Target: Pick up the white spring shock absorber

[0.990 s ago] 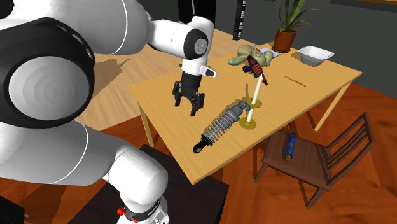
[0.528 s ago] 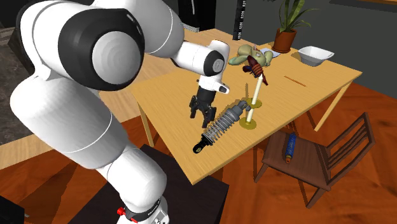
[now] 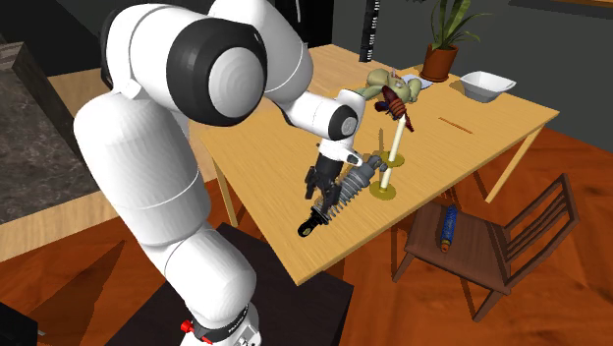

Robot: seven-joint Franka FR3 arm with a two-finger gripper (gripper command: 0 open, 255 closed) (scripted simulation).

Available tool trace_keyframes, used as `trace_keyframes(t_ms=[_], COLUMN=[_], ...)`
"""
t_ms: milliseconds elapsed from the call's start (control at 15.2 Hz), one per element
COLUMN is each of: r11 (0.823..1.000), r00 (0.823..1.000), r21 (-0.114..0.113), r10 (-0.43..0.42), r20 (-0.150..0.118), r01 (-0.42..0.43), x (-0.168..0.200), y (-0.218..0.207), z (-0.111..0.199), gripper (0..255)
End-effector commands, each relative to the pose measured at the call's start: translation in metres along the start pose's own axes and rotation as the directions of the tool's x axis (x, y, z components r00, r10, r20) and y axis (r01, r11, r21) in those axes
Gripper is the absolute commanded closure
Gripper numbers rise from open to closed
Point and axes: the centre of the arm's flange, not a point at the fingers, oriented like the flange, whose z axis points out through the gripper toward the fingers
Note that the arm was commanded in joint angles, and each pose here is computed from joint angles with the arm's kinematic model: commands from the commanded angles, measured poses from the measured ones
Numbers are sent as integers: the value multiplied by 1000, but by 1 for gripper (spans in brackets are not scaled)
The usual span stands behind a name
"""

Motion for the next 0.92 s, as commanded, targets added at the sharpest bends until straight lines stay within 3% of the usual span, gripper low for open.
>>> trace_keyframes(t_ms=[0, 264, 330, 858], r11=[1000, 1000, 1000, 1000], r00=[1000, 1000, 1000, 1000], r21=[0, 0, 0, 0], r10=[1, 1, 1, 1], r20=[0, 0, 0, 0], r01=[-1, -1, -1, -1], x=[4, 10, 10, 10], y=[-1, -4, -4, -4], z=[9, 20, 20, 20], gripper=[0, 0, 255, 255])
